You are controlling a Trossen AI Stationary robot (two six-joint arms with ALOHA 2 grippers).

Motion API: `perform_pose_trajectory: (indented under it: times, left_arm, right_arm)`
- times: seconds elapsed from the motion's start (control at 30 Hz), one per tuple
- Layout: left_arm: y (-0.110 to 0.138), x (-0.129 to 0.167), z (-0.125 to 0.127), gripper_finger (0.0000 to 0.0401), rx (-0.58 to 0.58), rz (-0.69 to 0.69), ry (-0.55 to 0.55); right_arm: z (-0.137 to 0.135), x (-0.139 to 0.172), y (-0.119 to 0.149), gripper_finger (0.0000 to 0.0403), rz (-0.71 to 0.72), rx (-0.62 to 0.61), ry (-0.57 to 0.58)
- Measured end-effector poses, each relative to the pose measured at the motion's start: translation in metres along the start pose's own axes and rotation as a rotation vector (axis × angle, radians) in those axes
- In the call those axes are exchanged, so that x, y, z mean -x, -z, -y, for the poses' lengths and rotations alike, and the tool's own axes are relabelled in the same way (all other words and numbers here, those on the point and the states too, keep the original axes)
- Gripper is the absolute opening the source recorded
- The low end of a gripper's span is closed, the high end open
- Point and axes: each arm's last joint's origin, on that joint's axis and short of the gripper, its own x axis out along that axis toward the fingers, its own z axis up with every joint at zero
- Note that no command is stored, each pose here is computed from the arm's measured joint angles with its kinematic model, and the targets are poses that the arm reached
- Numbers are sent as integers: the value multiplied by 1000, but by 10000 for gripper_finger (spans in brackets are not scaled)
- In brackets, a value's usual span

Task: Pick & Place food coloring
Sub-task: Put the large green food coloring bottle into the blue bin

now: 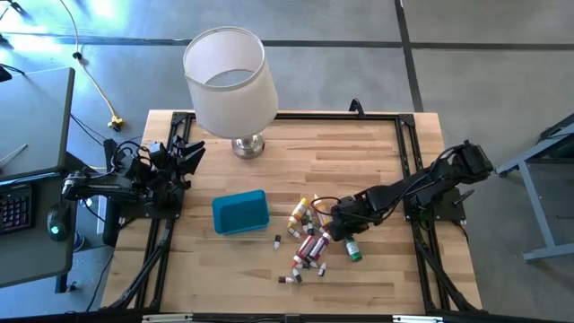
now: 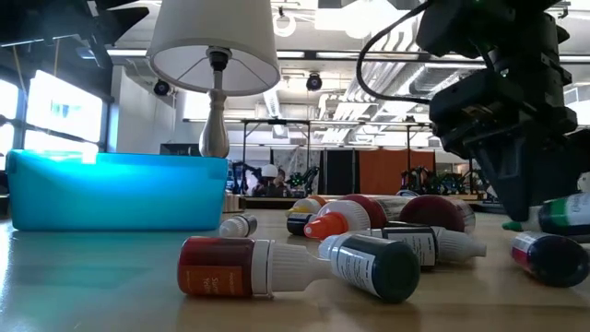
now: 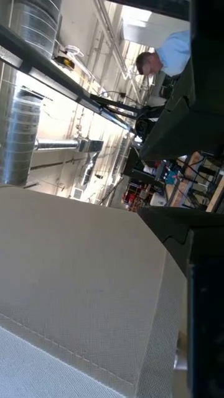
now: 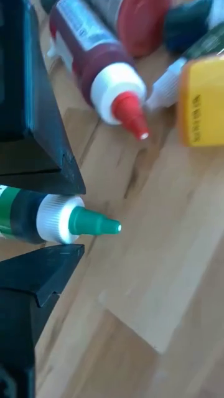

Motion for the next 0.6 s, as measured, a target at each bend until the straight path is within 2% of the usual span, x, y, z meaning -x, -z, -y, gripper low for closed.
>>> perform_pose_trajectory:
  times: [0.1,0.23,0.6]
  left_arm:
    - [0,0,0,128,0,0,-2]
    - [0,0,0,128,0,0,-3]
    - [0,0,0,128,0,0,-2]
  right_arm:
    - [0,0,1,130,-21,4,3]
    - [1,-1,1,130,-52,78,-2]
    - [2,-1,2,148,-57,177,7]
